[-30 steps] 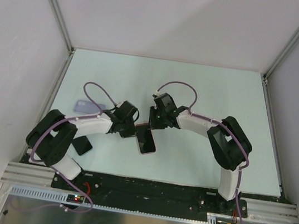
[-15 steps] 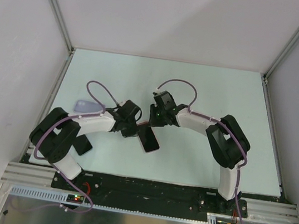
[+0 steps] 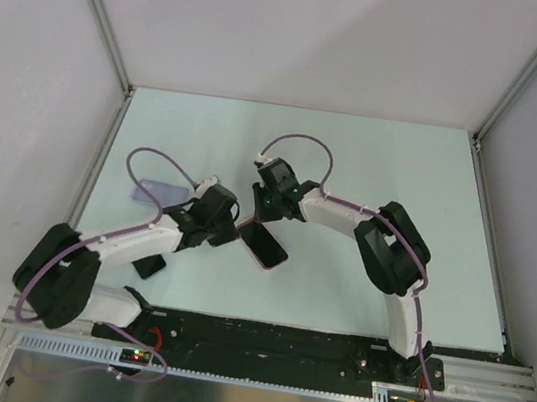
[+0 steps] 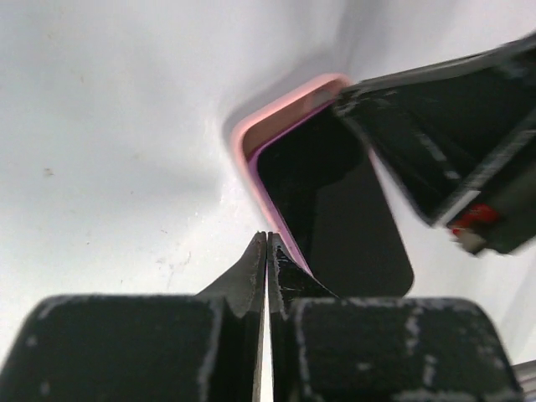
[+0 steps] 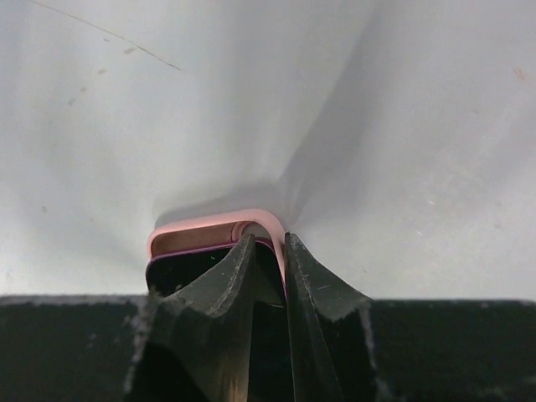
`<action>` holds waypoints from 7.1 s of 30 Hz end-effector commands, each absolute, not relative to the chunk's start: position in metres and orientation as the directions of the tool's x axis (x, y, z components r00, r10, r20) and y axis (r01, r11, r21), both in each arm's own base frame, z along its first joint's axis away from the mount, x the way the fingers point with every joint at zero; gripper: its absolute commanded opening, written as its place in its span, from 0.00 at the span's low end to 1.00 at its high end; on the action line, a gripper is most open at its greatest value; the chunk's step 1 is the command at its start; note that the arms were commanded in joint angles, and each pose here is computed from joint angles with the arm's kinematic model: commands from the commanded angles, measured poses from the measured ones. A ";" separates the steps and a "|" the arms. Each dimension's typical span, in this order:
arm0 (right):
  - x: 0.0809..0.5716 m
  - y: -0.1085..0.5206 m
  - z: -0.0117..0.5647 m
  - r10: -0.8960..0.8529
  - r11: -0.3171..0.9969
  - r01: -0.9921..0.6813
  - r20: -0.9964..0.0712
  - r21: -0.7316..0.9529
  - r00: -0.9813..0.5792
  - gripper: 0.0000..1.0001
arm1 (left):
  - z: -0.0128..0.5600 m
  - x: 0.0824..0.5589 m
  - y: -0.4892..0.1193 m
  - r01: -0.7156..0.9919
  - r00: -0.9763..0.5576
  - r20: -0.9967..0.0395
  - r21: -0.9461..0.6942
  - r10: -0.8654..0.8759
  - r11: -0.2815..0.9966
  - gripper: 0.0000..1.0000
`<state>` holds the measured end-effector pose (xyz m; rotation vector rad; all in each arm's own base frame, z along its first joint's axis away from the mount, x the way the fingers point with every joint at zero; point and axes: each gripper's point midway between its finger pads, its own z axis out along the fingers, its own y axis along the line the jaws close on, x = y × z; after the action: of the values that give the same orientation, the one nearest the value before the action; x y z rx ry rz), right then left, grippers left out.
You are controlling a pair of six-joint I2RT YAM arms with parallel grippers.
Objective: Put the phone into the phone case
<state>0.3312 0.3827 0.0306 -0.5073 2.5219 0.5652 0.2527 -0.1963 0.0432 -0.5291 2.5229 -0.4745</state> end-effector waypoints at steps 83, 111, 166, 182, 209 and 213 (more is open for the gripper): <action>0.269 0.300 0.035 0.247 0.756 -0.018 -0.310 0.655 -0.918 0.80 | 0.053 0.243 -0.193 -0.161 -0.767 -0.504 -0.448 -0.397 0.879 0.66; 0.239 0.315 0.056 0.110 0.643 -0.110 -0.233 0.758 -0.966 0.42 | 0.036 0.226 -0.209 -0.100 -0.847 -0.436 -0.431 -0.305 0.897 0.26; 0.245 0.352 0.046 0.175 0.424 0.001 -0.081 0.906 -0.981 0.00 | 0.049 0.205 -0.174 -0.166 -0.781 -0.465 -0.488 -0.416 0.857 0.21; 0.244 0.345 0.056 0.169 0.387 -0.022 -0.095 0.922 -0.981 0.00 | 0.056 0.208 -0.164 -0.190 -0.783 -0.465 -0.455 -0.414 0.870 0.13; 0.257 0.318 -0.002 0.207 0.629 -0.056 -0.236 0.776 -0.949 0.00 | 0.037 0.217 -0.179 -0.194 -0.810 -0.425 -0.456 -0.404 0.868 0.02; 0.258 0.315 -0.008 0.208 0.657 -0.058 -0.255 0.751 -0.944 0.00 | 0.027 0.210 -0.173 -0.210 -0.813 -0.417 -0.441 -0.406 0.873 0.02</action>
<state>0.2484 0.3435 0.0459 0.0521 2.4534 1.5346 0.2124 -0.1772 0.0312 -0.4283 2.5438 -0.5150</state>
